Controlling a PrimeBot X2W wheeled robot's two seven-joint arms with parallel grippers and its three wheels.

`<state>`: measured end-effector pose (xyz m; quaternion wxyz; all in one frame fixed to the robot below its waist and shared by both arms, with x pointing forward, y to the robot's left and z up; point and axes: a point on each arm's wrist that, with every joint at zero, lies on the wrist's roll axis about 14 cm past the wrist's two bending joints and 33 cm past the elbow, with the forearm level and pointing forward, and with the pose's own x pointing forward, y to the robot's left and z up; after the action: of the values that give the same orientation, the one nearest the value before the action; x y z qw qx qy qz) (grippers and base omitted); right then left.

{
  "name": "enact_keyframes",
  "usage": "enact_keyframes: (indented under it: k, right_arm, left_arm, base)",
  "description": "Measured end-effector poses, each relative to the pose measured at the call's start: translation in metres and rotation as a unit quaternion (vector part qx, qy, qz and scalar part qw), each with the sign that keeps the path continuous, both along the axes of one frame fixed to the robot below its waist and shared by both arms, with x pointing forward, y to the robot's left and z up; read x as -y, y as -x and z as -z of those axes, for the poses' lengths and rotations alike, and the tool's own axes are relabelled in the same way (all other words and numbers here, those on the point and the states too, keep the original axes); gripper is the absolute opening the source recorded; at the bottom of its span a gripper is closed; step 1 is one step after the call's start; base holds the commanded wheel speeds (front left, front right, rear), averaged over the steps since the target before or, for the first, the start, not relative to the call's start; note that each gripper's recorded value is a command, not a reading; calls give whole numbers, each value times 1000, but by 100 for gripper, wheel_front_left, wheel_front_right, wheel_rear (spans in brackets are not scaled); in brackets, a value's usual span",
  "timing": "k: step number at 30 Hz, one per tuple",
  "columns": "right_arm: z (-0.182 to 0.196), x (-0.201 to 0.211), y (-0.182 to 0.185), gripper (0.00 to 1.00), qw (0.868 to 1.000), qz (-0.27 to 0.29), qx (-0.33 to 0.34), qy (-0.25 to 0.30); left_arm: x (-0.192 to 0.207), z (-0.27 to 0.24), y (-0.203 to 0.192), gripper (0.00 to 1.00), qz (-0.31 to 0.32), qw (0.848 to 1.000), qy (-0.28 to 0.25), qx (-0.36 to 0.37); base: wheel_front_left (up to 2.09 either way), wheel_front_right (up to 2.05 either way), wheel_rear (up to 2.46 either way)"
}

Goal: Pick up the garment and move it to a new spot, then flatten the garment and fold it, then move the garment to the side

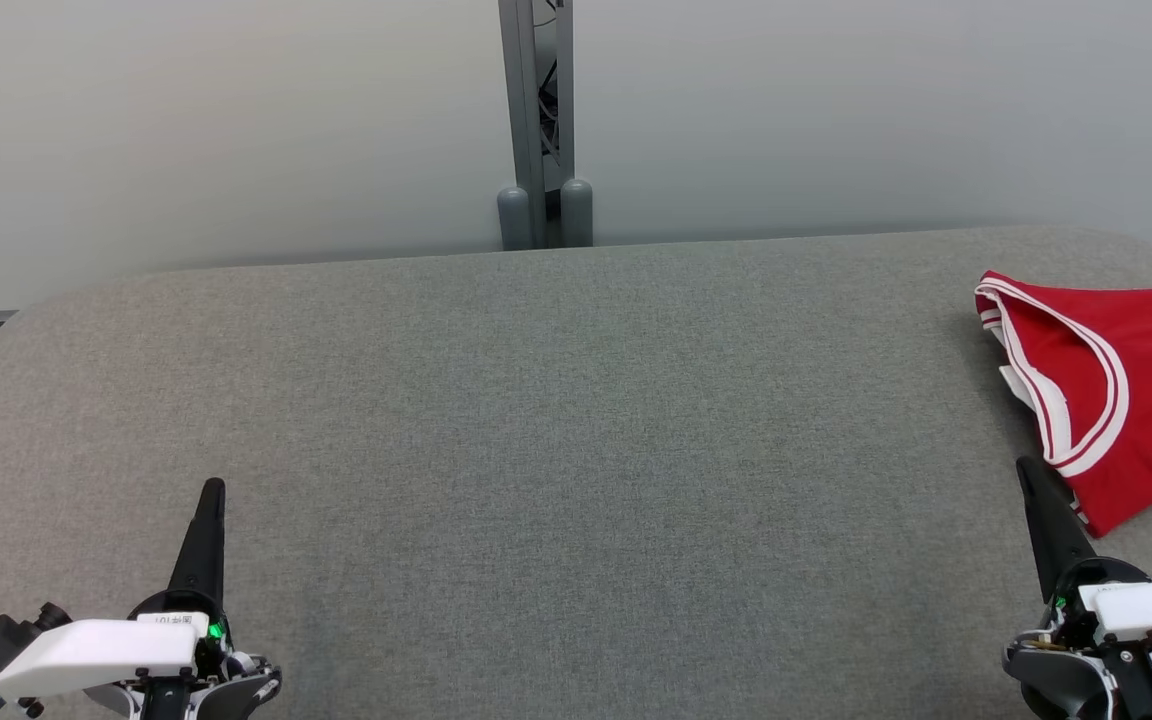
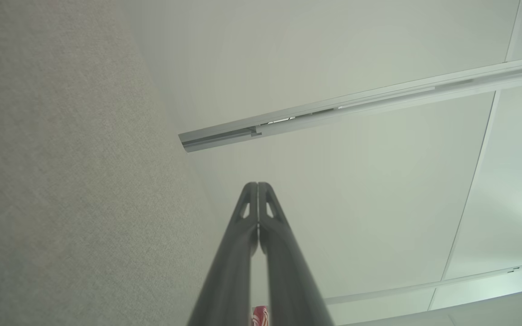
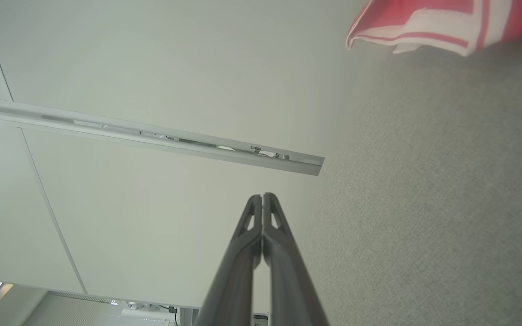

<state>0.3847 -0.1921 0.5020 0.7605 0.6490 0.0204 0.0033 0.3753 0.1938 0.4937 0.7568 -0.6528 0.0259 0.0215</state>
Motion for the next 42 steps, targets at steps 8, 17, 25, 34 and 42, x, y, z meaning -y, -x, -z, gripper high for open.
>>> enact_keyframes:
  k: [8,17,25,34,42]
  right_arm:
    - [-1,1,-2,0,1000,1,2,-28]
    - [-3,3,-4,0,998,2,5,-58]
    - [-3,5,-5,0,997,4,7,-81]
    - [-3,5,-5,0,997,5,7,-82]
    - [-3,5,-5,0,997,5,7,-82]
  left_arm:
    - [-3,-3,-1,0,-5,1000,27,9]
    - [-6,-5,-2,0,-12,998,54,18]
    - [-8,-9,-4,0,-16,997,76,29]
    - [-8,-9,-4,0,-17,997,76,29]
    - [-8,-9,-4,0,-17,996,77,29]
  base:
    - [0,0,0]
    - [0,0,0]
    - [0,0,0]
    - [0,0,0]
    - [0,0,0]
